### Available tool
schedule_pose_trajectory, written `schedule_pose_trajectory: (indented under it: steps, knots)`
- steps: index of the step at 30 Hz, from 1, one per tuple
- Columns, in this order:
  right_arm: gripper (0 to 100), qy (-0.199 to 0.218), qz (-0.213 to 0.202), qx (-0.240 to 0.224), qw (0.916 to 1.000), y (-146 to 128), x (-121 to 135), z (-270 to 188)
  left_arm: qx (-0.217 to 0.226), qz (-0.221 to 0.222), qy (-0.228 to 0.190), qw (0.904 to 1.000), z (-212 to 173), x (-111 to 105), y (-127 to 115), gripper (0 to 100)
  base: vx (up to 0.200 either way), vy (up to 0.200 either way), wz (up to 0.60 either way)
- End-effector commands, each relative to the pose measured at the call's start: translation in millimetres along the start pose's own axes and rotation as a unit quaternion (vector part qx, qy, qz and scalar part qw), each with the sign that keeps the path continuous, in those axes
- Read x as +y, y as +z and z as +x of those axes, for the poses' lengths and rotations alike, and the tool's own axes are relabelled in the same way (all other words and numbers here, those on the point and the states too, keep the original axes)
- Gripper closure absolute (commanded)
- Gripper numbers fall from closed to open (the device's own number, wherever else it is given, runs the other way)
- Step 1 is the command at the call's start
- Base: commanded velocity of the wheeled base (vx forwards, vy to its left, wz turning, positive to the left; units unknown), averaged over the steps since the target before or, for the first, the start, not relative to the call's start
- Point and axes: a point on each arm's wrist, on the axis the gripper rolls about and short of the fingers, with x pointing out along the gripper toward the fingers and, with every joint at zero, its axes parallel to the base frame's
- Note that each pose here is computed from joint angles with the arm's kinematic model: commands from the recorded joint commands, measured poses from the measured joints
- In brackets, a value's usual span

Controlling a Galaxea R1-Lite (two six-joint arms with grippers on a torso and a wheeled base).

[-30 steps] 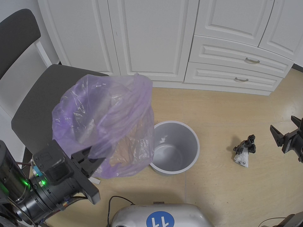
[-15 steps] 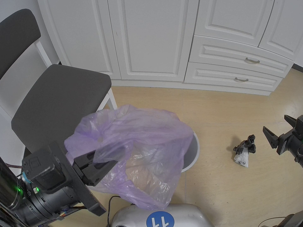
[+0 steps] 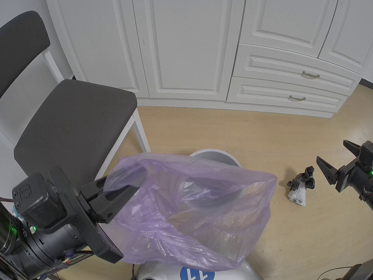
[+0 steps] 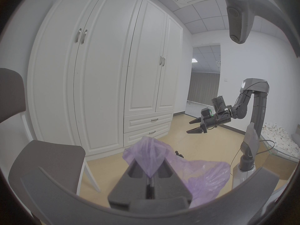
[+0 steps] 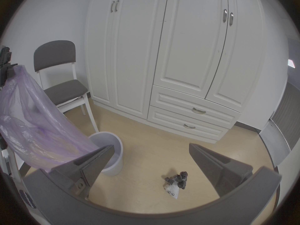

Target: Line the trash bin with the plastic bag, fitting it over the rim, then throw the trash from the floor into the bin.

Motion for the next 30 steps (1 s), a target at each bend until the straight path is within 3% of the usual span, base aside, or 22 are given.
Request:
schedule_pose_trajectory:
  steps: [1,6,7,10,12,24,30]
  knots:
    - [0,0.018,0.008,-0.030,0.9994,12,5,-6,0.002,0.001,0.000,1.0000,1,0,-1,100,0.000,0.000,0.00]
    - [0,0.030,0.059,-0.047,0.9967,26,12,-1,0.008,0.002,0.000,1.0000,3,-1,-3,100,0.000,0.000,0.00]
    - [0,0.031,0.084,-0.046,0.9949,32,21,4,0.010,0.002,0.001,0.9999,3,-1,-4,100,0.000,0.000,0.00]
    - [0,0.025,0.107,-0.036,0.9933,36,34,11,0.015,0.003,0.003,0.9999,5,-1,-6,100,0.000,0.000,0.00]
    - [0,-0.003,0.143,-0.014,0.9896,40,58,26,0.024,0.005,0.004,0.9997,8,-2,-9,100,0.000,0.000,0.00]
    - [0,-0.003,0.124,0.032,0.9918,18,72,36,0.020,0.003,0.006,0.9998,6,-1,-8,100,0.000,0.000,0.00]
    - [0,0.023,0.075,0.085,0.9933,-4,73,31,0.002,0.003,0.007,1.0000,1,1,-4,100,0.000,0.000,0.00]
